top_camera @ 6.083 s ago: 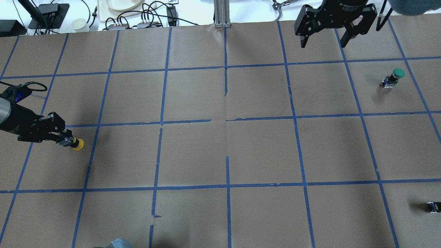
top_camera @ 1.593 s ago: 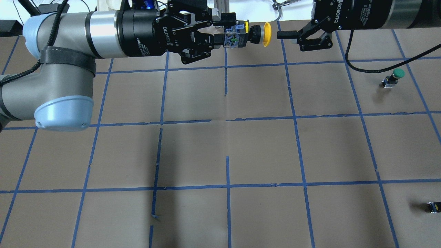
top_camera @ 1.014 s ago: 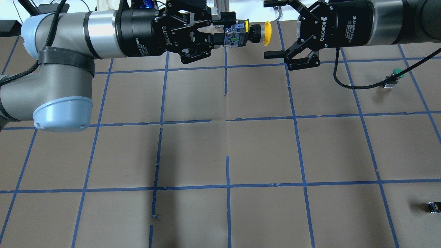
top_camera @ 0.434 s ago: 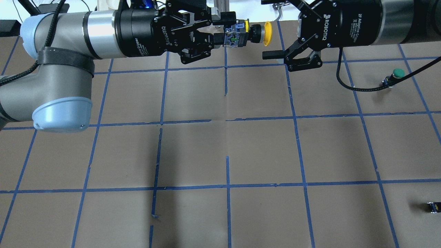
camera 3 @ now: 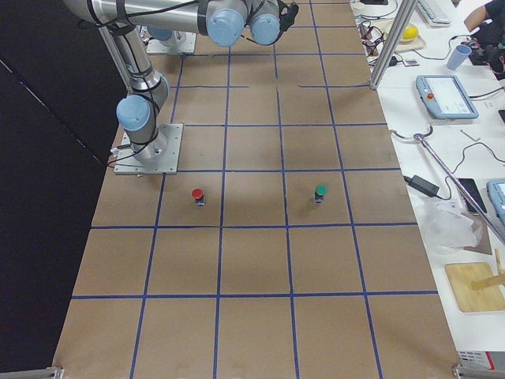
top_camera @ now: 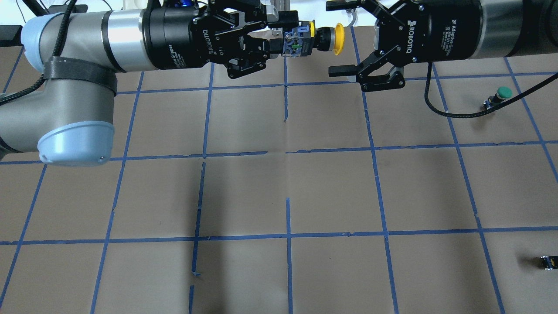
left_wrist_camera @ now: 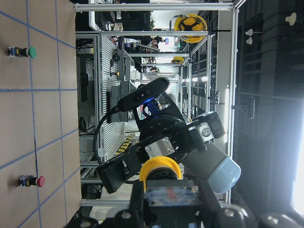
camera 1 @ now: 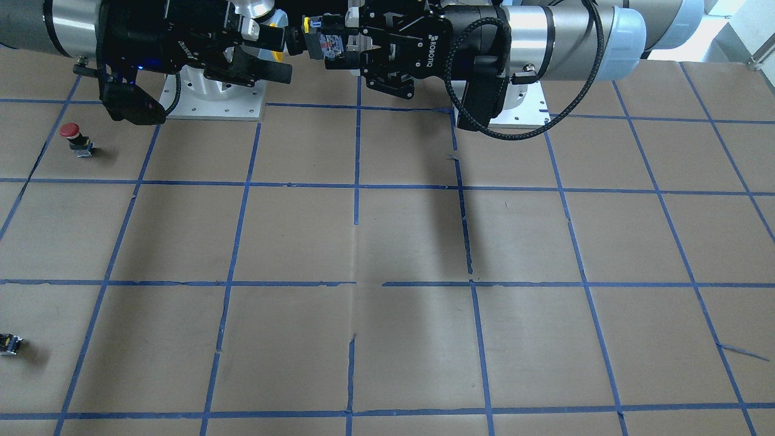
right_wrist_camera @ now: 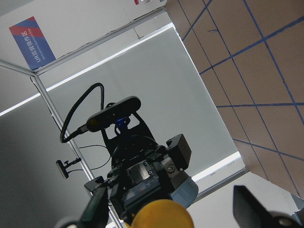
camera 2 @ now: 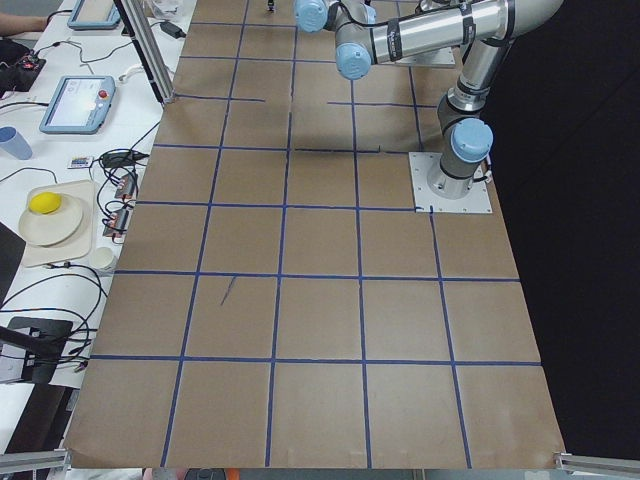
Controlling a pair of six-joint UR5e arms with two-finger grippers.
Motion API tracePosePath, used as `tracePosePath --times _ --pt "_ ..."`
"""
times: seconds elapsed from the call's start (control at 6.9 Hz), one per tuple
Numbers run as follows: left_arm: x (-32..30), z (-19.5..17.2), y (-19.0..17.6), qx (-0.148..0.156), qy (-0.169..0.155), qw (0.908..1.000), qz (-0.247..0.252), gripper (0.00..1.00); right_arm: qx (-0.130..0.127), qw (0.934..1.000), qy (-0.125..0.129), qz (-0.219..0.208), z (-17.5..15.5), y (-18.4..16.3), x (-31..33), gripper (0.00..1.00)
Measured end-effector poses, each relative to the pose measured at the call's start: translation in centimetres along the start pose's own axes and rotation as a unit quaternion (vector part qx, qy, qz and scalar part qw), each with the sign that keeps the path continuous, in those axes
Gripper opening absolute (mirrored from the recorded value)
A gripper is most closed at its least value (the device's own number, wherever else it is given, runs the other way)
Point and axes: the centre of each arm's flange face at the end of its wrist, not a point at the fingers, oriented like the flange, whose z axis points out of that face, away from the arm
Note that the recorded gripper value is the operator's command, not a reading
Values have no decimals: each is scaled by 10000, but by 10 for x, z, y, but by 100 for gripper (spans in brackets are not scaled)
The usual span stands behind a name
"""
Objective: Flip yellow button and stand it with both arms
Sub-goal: 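Grasp the yellow button with the right gripper and open the left gripper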
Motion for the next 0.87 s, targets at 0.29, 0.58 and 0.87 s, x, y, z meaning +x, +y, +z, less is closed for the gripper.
tracePosePath --times 0.29,0.58,0.87 --pt "-3 0 -2 1 0 10000 -28 2 -6 10000 3 -12 1 6 -2 85" --pt "-4 0 -2 1 0 10000 -38 2 -5 10000 0 -20 1 8 -3 60" --pt "-4 0 -2 1 0 10000 -43 2 -3 10000 -1 -24 1 8 -3 44"
